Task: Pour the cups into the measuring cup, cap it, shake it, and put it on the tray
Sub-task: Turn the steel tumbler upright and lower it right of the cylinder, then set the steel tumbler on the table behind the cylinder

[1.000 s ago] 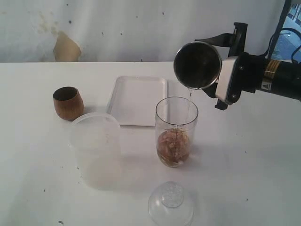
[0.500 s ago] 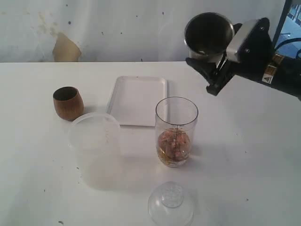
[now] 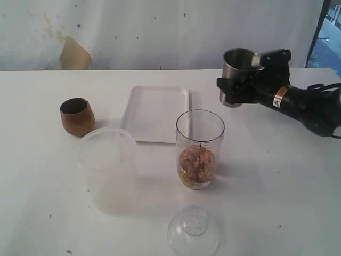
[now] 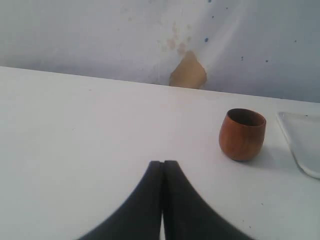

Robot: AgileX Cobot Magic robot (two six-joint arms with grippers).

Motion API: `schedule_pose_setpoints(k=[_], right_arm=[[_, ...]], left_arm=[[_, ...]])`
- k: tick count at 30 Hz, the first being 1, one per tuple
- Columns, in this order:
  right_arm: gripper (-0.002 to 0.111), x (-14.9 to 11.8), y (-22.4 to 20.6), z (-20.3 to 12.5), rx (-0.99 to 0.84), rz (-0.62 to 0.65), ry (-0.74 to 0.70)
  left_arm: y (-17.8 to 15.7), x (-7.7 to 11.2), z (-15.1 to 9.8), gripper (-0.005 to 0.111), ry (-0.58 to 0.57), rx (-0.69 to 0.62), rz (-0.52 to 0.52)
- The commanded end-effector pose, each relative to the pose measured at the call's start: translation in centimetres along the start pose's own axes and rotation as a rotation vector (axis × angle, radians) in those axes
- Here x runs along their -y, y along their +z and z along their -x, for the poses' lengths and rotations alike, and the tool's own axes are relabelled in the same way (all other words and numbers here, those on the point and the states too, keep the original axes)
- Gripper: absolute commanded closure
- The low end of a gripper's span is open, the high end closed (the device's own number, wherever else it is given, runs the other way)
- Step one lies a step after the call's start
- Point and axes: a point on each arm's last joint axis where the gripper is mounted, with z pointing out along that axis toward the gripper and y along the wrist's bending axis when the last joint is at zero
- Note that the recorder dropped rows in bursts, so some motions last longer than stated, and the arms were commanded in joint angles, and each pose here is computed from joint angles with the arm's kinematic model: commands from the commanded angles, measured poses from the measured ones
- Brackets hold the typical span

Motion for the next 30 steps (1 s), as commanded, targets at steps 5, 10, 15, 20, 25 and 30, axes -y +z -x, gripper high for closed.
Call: schedule_pose_setpoints(k=[5,10,15,20,25,30], right_arm=[[0.108,1.5,1.8,-2.3,0.016,-0.007,0.021],[0.108,2.0,2.5,-3.9,-0.002,-0.012,0.039],[0.108,2.0,2.5,-3.9,0.002,-0.011,0.039],[0.058,2.1,2.5,-4.1,-0.022,-0.021,0.040],[0.007,1.9,2.5,-4.2,-0.030,-0.009,0.030],[0.003,1.9,2.5,-4.2,-0.029,-0.004,0.032]], left_arm=[[0.0,0.0,-0.1,0.107,-0.013,0.006,-0.001],[0.0,0.0,-0.1,0.107,-0.013,0.006,-0.001],[0.0,0.0,-0.1,0.107,-0.013,0.006,-0.001],[0.0,0.0,-0.1,0.107,-0.013,0.006,-0.001],[0.0,0.0,-0.1,0.107,-0.013,0.006,-0.001],[0.0,0.0,-0.1,0.107,-0.013,0.006,-0.001]])
